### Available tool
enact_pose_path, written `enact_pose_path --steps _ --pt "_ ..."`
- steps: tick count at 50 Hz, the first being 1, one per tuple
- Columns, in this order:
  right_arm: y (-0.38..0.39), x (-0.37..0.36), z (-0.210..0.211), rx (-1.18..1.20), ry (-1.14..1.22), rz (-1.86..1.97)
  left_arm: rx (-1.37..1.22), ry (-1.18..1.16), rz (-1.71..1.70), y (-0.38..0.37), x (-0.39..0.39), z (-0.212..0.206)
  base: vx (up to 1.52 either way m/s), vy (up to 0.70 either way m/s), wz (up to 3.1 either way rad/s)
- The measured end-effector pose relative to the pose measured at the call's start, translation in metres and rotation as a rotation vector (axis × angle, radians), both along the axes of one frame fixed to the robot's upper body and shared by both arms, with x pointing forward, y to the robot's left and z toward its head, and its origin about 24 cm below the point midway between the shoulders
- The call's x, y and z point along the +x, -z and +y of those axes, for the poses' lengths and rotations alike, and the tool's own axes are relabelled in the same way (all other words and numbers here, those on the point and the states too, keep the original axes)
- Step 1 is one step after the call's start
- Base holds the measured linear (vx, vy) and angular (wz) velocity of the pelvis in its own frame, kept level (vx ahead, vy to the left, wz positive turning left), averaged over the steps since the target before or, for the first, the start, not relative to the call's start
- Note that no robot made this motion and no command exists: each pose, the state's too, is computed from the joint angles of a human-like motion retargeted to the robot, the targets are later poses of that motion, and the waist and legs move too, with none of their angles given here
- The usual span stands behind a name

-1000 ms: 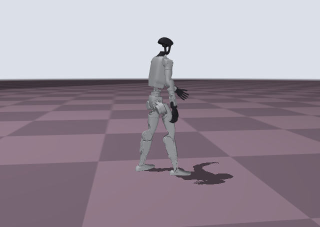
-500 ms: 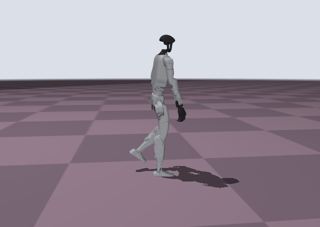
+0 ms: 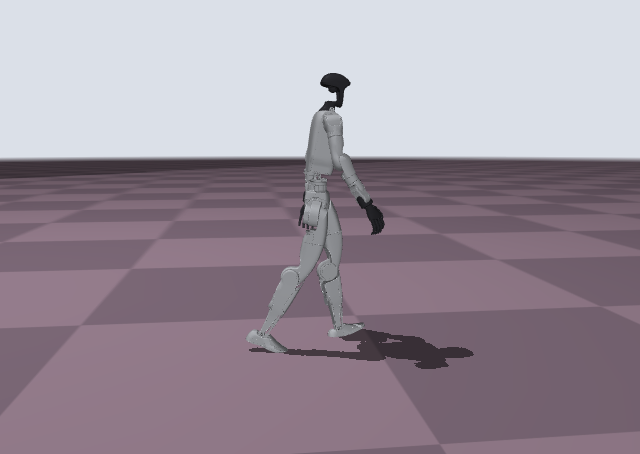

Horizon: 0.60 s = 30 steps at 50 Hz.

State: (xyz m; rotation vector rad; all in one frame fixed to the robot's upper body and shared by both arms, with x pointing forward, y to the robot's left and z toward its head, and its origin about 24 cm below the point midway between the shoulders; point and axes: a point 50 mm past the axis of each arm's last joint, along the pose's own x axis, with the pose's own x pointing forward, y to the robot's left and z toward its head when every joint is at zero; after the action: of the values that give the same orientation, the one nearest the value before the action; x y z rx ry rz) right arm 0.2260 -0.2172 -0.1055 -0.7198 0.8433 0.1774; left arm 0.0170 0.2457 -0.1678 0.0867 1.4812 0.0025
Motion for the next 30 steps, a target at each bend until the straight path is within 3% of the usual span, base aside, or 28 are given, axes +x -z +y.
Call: enact_pose_path --steps 8,15,25,30 --pt "0.053 -0.120 -0.006 0.131 0.064 0.384 0.121 0.119 -0.283 -0.025 0.129 0.006 0.64 0.25 0.40" --pt "0.064 -0.190 -0.016 0.149 0.147 0.606 0.090 0.038 -0.801 -0.115 0.276 -0.009 0.52 0.14 0.62" --pt "0.066 -0.203 -0.020 0.096 0.238 0.671 -0.034 0.095 -1.296 -0.247 0.364 -0.040 0.53 -0.01 0.69" --pt "0.066 -0.186 -0.012 0.117 0.201 0.645 -0.020 0.162 -1.280 -0.239 0.359 -0.040 0.60 -0.25 -0.03"
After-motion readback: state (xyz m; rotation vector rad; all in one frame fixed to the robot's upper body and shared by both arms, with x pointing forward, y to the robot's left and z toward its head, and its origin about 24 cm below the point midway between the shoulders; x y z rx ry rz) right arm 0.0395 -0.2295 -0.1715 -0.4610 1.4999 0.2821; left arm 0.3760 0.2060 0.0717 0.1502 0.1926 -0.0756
